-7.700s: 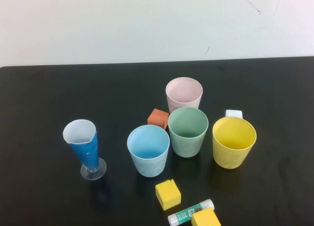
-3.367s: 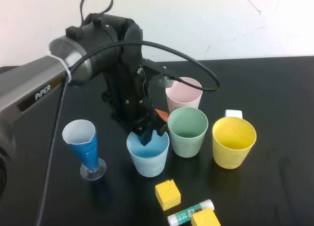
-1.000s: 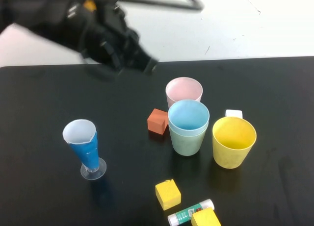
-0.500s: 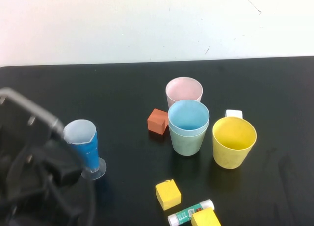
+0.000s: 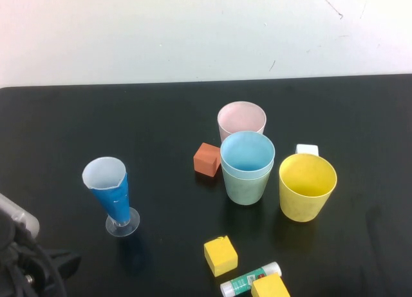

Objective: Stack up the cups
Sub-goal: Pick up the pink cup, then place the pink cup on the yellow cup, then pick up the yellow cup

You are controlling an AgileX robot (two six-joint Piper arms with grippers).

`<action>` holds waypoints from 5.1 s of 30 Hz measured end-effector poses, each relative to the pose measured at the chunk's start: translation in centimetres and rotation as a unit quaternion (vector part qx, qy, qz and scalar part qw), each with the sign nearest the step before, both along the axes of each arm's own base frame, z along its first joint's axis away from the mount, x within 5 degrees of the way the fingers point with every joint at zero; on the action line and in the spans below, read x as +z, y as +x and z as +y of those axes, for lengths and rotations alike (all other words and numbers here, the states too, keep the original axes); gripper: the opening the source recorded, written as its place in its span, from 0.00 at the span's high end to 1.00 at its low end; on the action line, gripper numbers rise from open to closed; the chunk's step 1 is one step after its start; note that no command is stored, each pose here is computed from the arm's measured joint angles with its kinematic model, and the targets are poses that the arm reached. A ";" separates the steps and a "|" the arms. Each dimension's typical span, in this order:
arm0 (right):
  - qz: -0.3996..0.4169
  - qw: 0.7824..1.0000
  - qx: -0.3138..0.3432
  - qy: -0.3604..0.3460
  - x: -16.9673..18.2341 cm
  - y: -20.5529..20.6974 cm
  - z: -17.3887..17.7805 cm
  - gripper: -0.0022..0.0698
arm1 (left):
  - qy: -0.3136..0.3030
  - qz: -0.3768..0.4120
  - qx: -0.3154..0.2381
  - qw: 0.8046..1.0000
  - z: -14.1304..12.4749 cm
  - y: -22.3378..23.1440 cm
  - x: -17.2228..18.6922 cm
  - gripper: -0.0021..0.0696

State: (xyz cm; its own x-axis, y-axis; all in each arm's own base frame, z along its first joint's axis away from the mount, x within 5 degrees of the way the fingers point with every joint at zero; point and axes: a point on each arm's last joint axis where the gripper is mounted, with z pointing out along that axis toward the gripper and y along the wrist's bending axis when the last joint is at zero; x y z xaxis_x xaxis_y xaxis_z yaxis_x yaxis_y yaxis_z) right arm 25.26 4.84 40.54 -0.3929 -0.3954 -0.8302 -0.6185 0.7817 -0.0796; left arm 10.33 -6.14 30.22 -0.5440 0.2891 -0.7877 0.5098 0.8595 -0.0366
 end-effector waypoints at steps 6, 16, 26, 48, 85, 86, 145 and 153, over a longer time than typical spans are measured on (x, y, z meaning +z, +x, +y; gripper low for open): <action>0.053 0.995 0.087 -0.018 0.8 3.7 1.6 0.97 | 0.015 0.006 0.000 1.000 0.2 -0.1 -0.2 0.97; 0.042 0.970 0.214 -0.109 0.0 9.2 9.9 0.97 | 0.026 0.014 -0.004 1.000 0.3 -0.2 -0.4 0.97; 0.122 0.966 0.204 -0.101 -8.2 15.7 14.9 0.90 | 0.036 0.010 -0.004 0.999 0.4 -0.1 -0.4 0.97; 0.171 0.968 0.160 -0.090 -15.7 19.4 16.1 0.23 | 0.041 0.005 -0.004 0.999 0.4 -0.1 -0.4 0.97; 0.110 0.983 0.101 -0.103 1.3 11.2 10.2 0.93 | 0.021 0.004 -0.005 1.000 0.2 -0.1 -0.2 0.97; 0.127 0.980 0.102 -0.109 0.4 11.0 10.1 0.93 | 0.021 0.004 -0.005 1.000 0.2 -0.1 -0.2 0.97; 0.312 0.918 0.173 -0.171 -14.9 11.4 10.4 0.43 | -0.014 0.007 -0.012 1.000 -0.3 -0.2 0.0 0.97; 0.323 0.908 0.194 -0.185 -16.1 12.2 10.5 0.88 | -0.011 0.015 -0.013 1.000 -0.3 -0.3 -0.1 0.97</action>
